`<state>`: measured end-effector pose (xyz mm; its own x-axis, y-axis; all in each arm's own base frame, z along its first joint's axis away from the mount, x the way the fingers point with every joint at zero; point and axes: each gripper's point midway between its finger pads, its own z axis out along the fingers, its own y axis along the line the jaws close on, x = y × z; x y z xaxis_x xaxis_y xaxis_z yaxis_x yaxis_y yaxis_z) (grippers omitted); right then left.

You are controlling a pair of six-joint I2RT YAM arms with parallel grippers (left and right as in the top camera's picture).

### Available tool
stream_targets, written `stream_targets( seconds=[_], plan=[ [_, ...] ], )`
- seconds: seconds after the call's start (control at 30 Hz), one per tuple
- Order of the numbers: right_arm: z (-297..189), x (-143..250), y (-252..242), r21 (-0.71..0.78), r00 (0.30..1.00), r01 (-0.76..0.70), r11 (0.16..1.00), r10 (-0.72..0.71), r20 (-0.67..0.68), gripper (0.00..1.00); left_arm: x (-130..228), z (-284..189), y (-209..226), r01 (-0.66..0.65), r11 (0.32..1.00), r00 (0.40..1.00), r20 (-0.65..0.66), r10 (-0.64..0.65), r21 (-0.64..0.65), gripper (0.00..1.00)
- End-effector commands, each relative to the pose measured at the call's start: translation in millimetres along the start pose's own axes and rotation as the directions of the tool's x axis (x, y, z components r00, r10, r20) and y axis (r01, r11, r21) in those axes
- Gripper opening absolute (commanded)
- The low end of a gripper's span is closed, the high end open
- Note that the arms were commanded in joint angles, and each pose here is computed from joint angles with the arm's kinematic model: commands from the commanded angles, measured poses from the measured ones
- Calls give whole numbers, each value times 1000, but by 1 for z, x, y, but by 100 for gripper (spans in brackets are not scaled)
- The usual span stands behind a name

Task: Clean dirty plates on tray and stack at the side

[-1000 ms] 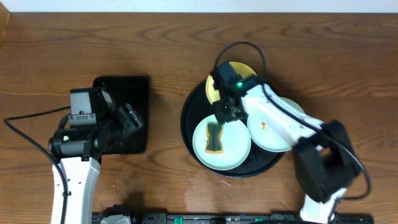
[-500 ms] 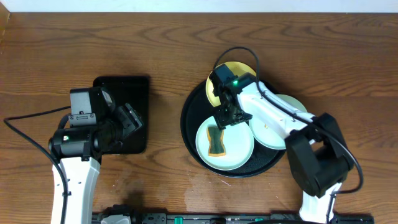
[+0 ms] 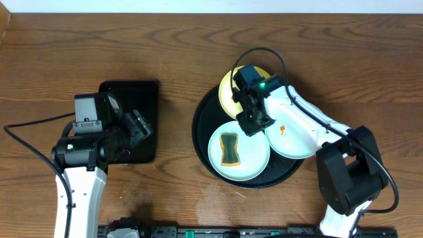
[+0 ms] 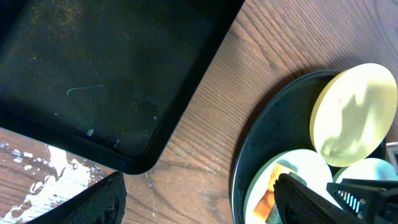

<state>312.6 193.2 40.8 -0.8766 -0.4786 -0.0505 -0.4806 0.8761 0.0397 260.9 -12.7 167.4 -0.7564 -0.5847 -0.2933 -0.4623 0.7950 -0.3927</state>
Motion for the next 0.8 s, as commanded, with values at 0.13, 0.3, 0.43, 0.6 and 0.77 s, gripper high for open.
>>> stream_targets(
  seconds=[0.13, 0.3, 0.43, 0.6, 0.77],
  plan=[
    [17, 14, -5, 16, 999, 30, 999, -29, -42, 47, -3, -2, 0, -12, 1000, 1000, 11, 12, -3, 77],
    [19, 9, -16, 76, 999, 33, 997, -31, -22, 50, -3, -2, 0, -12, 1000, 1000, 11, 12, -2, 77],
    [24, 13, -10, 35, 999, 32, 999, -31, -38, 46, -2, -2, 1, -12, 1000, 1000, 7, 12, -5, 77],
    [39, 21, -10, 33, 996, 32, 999, -29, -85, 40, 1, -2, 2, -13, 1000, 1000, -4, 13, -10, 77],
    [53, 27, -3, -12, 992, 26, 1000, -27, -126, 25, 10, -3, -11, -124, 989, 991, -47, 128, 75, 77]
  ],
)
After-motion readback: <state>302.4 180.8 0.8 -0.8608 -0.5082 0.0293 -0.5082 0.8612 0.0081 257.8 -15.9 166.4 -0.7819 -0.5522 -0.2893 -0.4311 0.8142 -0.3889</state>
